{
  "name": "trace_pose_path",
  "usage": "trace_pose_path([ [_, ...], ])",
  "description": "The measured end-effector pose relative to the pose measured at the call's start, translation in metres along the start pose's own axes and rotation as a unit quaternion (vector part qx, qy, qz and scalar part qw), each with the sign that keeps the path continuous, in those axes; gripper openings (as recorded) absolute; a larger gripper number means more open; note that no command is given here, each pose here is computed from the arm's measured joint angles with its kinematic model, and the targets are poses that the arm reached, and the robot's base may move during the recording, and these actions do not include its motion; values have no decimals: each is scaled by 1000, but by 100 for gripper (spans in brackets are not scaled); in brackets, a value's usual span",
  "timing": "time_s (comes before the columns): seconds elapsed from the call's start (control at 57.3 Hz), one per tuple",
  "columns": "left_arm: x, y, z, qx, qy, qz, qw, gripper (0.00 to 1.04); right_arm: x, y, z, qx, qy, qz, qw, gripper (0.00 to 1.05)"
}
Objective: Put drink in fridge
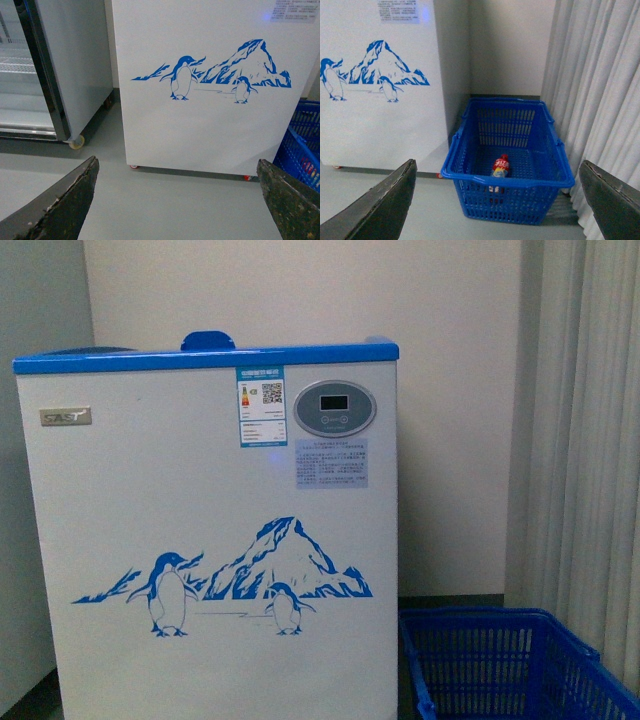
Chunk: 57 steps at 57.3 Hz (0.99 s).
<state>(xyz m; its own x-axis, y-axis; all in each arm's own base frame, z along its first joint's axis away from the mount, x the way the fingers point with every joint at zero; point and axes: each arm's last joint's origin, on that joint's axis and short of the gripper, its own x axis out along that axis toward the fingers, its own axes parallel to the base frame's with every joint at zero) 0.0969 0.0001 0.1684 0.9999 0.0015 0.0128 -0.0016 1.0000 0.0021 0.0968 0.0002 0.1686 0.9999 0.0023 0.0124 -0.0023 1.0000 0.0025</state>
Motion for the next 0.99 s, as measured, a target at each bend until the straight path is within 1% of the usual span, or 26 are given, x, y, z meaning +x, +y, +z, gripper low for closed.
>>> trace_pose_path([
  [0.995, 0, 0, 0, 0, 0, 0, 1000, 97, 0, 0, 0, 0, 0, 0, 1000, 97],
])
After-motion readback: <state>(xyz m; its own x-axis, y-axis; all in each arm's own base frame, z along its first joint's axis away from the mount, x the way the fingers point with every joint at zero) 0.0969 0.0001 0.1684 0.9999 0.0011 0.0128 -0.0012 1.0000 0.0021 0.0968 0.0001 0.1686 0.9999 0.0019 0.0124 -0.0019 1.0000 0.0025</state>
